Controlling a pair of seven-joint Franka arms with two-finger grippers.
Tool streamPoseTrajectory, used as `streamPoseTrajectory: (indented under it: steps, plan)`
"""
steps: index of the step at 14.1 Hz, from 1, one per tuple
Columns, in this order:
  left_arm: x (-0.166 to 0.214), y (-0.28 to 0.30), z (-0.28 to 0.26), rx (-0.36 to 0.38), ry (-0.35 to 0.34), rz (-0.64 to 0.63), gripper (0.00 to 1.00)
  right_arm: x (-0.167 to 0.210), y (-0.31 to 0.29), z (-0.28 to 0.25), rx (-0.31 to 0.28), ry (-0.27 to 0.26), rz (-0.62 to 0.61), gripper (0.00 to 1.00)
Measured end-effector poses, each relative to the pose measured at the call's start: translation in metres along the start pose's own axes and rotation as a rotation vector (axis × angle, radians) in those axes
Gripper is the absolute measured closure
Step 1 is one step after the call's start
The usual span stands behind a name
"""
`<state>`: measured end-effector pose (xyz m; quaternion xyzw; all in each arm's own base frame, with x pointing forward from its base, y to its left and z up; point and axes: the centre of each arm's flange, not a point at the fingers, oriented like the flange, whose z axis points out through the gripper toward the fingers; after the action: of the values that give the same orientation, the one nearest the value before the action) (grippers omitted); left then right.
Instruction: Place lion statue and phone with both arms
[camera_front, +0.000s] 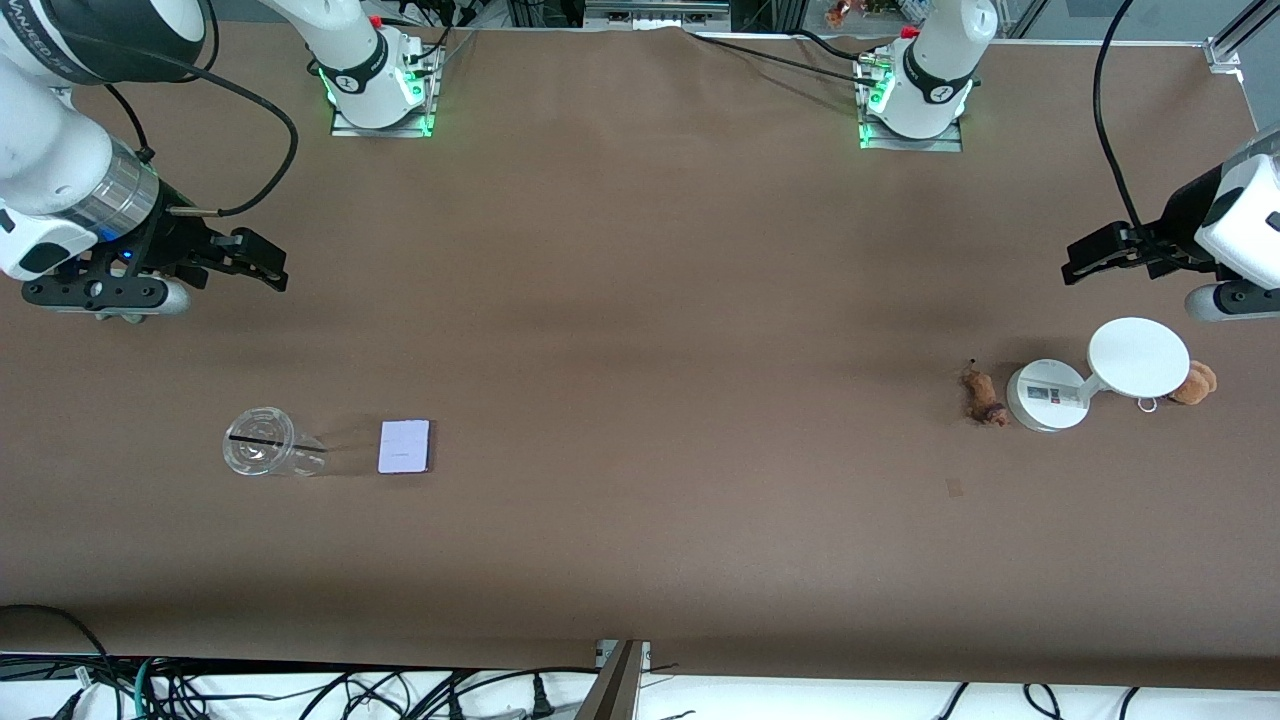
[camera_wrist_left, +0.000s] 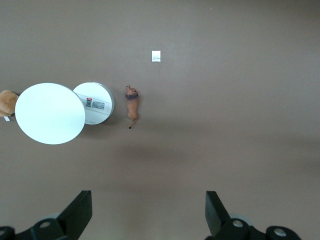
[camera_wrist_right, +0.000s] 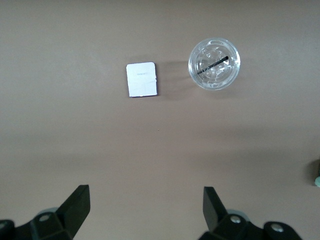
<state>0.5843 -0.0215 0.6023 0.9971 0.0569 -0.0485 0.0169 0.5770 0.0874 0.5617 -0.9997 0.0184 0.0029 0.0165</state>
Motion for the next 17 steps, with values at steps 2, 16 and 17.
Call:
streamPoseTrajectory:
  steps: [2,16,17]
  plan:
    - [0.0000,0.0000,0.0000,0.000,0.000,0.000,0.00,0.0001,-0.0030,-0.0029,0.002,0.008,-0.005,0.00]
    - [0.0001,-0.0002,0.0000,0.000,0.000,0.000,0.00,-0.0003,-0.0064,-0.0036,0.002,0.009,-0.011,0.00]
    - [0.0001,-0.0002,0.0000,0.000,0.000,0.000,0.00,-0.0003,-0.0064,-0.0036,0.002,0.009,-0.011,0.00]
